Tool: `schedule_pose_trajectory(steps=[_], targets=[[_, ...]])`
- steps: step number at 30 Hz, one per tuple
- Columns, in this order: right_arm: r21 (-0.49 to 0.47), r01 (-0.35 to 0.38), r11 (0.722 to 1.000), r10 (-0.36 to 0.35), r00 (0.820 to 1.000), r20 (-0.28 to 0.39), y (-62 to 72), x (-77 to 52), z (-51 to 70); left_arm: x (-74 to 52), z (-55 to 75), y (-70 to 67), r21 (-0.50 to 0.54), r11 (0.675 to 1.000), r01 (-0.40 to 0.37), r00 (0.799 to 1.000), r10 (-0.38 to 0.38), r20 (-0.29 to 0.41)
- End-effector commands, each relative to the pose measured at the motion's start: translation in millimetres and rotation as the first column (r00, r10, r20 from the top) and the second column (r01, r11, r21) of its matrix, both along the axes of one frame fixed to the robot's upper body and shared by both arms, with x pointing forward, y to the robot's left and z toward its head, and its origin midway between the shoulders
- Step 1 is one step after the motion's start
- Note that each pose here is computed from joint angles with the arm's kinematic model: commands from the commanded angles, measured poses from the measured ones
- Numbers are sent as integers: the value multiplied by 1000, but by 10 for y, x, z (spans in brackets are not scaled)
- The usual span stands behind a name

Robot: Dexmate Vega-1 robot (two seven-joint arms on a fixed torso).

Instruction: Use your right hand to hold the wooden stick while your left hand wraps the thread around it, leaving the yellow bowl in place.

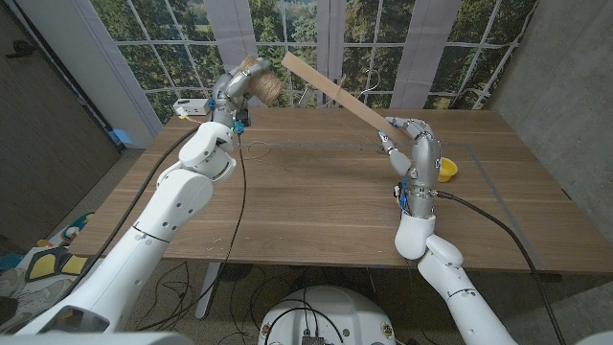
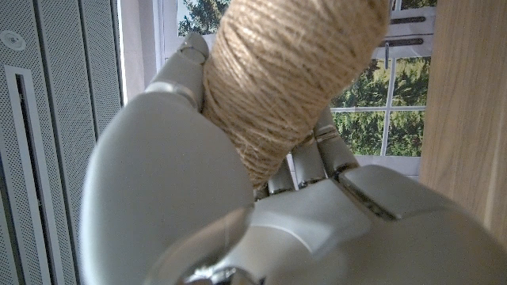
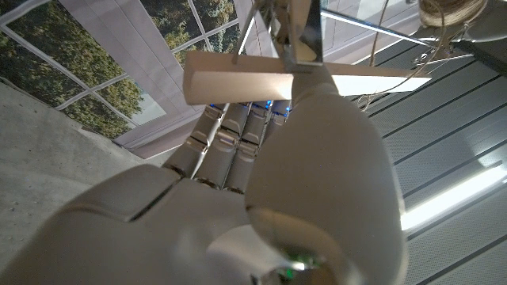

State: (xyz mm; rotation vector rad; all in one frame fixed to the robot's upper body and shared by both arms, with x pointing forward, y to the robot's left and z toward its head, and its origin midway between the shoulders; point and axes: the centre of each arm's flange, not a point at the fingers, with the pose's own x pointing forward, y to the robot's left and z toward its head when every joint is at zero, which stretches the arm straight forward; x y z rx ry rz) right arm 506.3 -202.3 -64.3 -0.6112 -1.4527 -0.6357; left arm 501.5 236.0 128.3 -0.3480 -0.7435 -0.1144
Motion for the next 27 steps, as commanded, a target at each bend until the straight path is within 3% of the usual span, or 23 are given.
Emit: schedule_pose_trajectory(steps=[1, 6, 12, 27], targets=[[-105, 101, 989, -103, 995, -12, 151, 33, -154, -119, 367, -103, 58, 998, -37, 999, 37, 7], [-147, 128, 981, -133, 991, -23, 200, 84, -192, -183, 525, -133, 75, 995, -66, 998, 65, 10], [-194, 149, 970, -158, 987, -34, 253, 139, -248, -248, 704, -261, 114, 990, -85, 996, 82, 35], [-258, 163, 952, -177, 984, -32, 348, 222, -260, -315, 903, -719, 225, 973, -46, 996, 28, 82]])
